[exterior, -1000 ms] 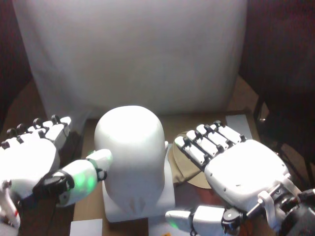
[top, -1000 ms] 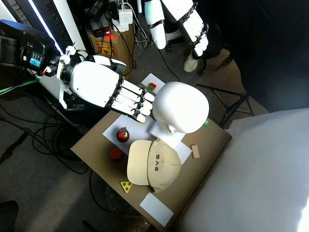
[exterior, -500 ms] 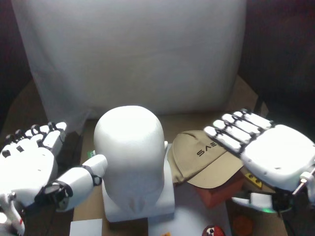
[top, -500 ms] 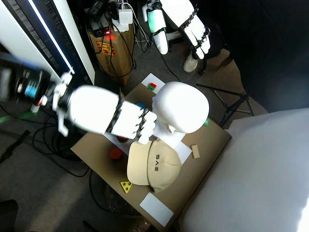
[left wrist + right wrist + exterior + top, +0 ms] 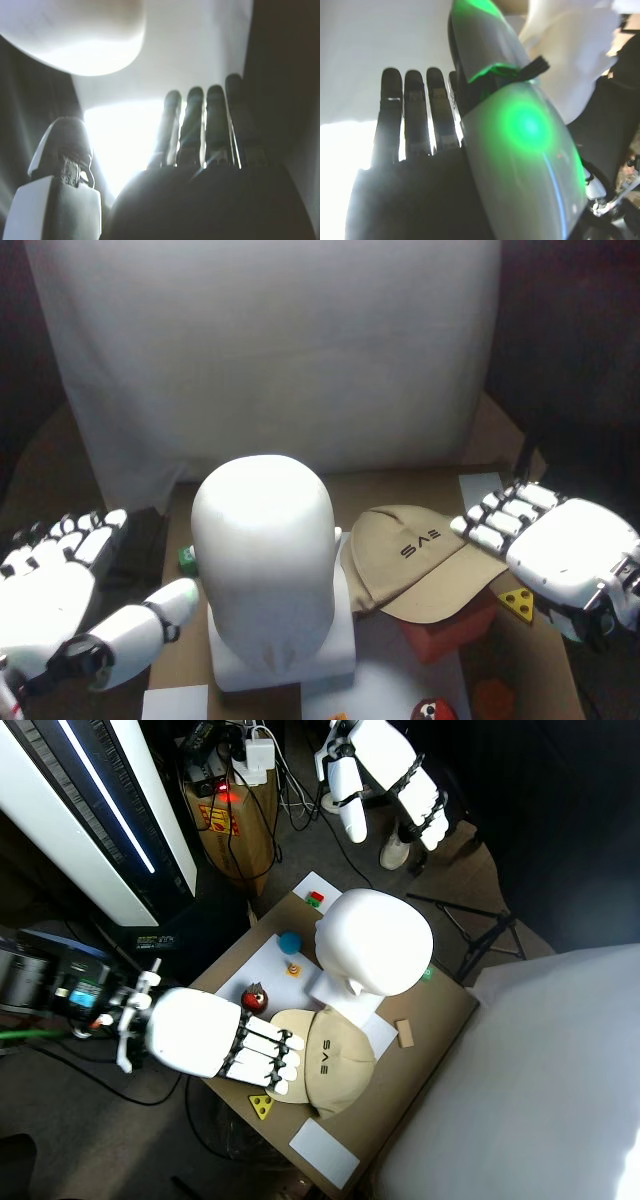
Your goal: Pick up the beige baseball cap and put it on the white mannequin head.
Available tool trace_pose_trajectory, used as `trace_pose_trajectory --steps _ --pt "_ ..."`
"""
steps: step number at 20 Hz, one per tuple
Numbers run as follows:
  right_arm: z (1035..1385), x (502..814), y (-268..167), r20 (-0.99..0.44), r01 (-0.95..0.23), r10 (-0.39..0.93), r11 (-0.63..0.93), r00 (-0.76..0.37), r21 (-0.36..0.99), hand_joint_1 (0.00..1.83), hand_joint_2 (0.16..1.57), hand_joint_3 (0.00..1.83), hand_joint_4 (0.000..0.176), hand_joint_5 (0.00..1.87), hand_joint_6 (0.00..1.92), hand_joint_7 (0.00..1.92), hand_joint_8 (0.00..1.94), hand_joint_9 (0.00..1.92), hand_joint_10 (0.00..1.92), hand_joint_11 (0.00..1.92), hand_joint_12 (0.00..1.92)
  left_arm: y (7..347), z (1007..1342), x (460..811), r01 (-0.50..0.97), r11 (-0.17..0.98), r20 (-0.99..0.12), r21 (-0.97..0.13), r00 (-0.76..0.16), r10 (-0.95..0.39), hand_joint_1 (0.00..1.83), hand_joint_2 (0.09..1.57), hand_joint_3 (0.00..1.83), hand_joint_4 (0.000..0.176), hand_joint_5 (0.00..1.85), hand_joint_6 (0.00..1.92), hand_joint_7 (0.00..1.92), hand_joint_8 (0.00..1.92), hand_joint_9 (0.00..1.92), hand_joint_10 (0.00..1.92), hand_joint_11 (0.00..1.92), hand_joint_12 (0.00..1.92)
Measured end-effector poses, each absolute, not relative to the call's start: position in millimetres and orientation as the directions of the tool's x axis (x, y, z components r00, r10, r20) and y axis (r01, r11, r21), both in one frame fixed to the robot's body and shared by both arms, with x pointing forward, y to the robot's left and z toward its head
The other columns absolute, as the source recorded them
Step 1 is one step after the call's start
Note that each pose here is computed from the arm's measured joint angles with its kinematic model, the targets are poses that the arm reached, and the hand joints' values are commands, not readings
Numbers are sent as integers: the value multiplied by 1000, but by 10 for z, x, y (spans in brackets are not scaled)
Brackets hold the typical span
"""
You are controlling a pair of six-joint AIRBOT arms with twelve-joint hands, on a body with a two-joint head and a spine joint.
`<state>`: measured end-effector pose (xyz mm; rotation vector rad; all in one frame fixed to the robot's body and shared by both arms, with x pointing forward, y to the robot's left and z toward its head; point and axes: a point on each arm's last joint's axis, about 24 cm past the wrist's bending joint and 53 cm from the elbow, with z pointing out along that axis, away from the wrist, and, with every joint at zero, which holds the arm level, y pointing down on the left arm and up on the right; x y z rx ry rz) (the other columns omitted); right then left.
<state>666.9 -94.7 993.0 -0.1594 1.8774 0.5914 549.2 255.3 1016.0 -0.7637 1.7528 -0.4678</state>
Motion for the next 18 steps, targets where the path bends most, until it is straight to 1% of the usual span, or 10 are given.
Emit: trace_pose_trajectory --steps 3,7,9,11,14,18 --pt "9838 6751 -961 -908 -373 175 870 -379 324 1318 1123 8 0 132 0 170 0 161 1 0 595 2681 10084 5517 -273 729 -711 -628 -180 -680 0 1169 2 25 52 0 40 1 30 0 0 299" --pt "9710 6820 -786 -914 -412 167 853 -369 322 1300 1123 6 0 137 2 171 0 162 1 0 594 2522 9996 5517 -210 753 -707 -623 -258 -658 0 1169 1 24 50 0 40 0 29 0 0 299" --pt "9566 6851 -703 -903 -400 177 851 -392 341 1308 1125 7 0 128 0 170 0 162 1 0 596 2518 9913 5523 -219 754 -704 -620 -271 -657 0 1168 1 24 48 0 35 0 30 1 0 301" --pt "9442 6889 -679 -893 -386 179 854 -414 350 1324 1125 5 0 127 0 170 0 163 1 0 600 2568 9848 5548 -235 744 -696 -626 -262 -668 0 1165 0 24 48 0 34 0 31 1 0 302" --pt "9281 6994 -646 -889 -363 182 864 -421 349 1324 1125 5 0 148 9 169 0 163 1 0 598 2586 9804 5635 -213 745 -702 -632 -249 -667 0 1164 0 23 67 5 50 4 27 0 0 326" --pt "9151 7170 -573 -885 -337 185 876 -427 346 1326 1126 5 0 157 10 171 1 165 1 0 598 2592 9723 5675 -203 737 -695 -645 -247 -675 0 1162 0 23 67 1 38 1 16 1 0 276"
